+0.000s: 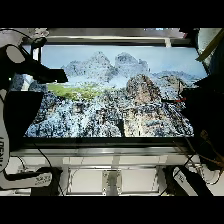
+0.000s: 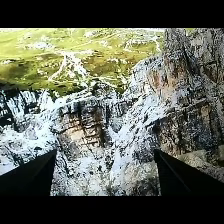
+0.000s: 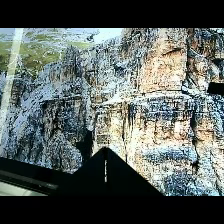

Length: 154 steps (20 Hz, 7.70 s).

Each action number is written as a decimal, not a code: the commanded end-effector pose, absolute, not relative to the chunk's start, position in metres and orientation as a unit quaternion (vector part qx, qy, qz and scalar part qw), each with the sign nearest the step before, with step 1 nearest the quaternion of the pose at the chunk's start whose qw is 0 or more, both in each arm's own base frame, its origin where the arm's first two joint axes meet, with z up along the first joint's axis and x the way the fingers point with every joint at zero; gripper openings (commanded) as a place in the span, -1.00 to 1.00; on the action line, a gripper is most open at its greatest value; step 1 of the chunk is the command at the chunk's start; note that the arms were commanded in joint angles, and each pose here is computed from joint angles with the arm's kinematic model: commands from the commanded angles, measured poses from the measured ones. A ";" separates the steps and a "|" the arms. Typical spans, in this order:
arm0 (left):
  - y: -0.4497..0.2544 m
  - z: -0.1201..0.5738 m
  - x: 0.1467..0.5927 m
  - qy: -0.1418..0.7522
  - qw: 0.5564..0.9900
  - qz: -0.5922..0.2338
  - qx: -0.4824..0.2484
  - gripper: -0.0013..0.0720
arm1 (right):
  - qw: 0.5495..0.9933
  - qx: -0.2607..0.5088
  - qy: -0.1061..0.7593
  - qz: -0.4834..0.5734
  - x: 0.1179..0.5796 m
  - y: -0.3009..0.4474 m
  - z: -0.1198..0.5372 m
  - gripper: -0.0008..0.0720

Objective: Fold the clothes and pants, and hang the long-sleeved shirts on hangers.

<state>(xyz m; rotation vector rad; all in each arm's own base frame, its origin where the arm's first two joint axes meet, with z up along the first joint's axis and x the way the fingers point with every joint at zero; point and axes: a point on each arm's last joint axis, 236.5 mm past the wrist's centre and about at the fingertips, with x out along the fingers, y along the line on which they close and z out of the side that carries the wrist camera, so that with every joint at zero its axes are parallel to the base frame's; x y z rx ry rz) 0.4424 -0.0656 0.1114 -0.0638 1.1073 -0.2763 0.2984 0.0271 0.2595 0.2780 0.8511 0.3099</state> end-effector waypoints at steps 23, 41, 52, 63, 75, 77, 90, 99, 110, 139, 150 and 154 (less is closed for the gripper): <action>0.200 -0.078 0.272 0.824 0.547 0.119 0.083 0.57 | 0.868 0.193 0.439 0.126 0.351 0.006 0.201 -0.93; 0.126 -0.083 0.344 0.780 0.616 0.035 0.103 -0.91 | 0.869 0.189 0.442 0.117 0.350 0.001 0.199 -0.93; -0.365 0.010 0.419 0.411 0.832 -0.364 0.086 -0.90 | 0.871 0.134 0.469 0.055 0.344 -0.034 0.180 -0.93; -0.171 0.038 0.458 0.502 0.842 -0.188 0.057 0.14 | 0.799 0.167 0.563 0.132 0.323 0.026 0.074 -0.23; -0.039 -0.085 0.449 0.566 0.804 -0.040 -0.178 0.14 | 0.809 0.177 0.512 0.230 0.325 0.200 -0.007 0.65; -0.052 -0.096 0.449 0.570 0.798 -0.072 -0.181 0.14 | 0.803 0.174 0.520 0.232 0.322 0.205 -0.013 0.65; -0.095 -0.097 0.468 0.538 0.790 -0.145 -0.255 -0.90 | 0.798 0.183 0.532 0.217 0.322 0.202 -0.021 0.63; -0.073 -0.071 0.447 0.562 0.791 -0.168 -0.175 -0.91 | 0.753 0.245 0.590 0.162 0.350 0.215 -0.092 0.63; -0.072 -0.061 0.431 0.578 0.780 -0.182 -0.156 -0.91 | 0.712 0.210 0.632 0.223 0.334 0.256 -0.098 0.15; -0.011 -0.008 0.306 0.678 0.722 -0.120 -0.063 0.94 | 0.798 0.121 0.577 0.130 0.439 0.046 0.043 0.31; -0.043 -0.065 0.285 0.514 0.720 0.005 -0.466 0.94 | 0.759 0.367 0.508 0.178 0.291 0.143 0.006 0.36; -0.047 -0.086 0.275 0.547 0.695 0.010 -0.466 0.94 | 0.750 0.326 0.531 0.220 0.266 0.186 -0.008 0.36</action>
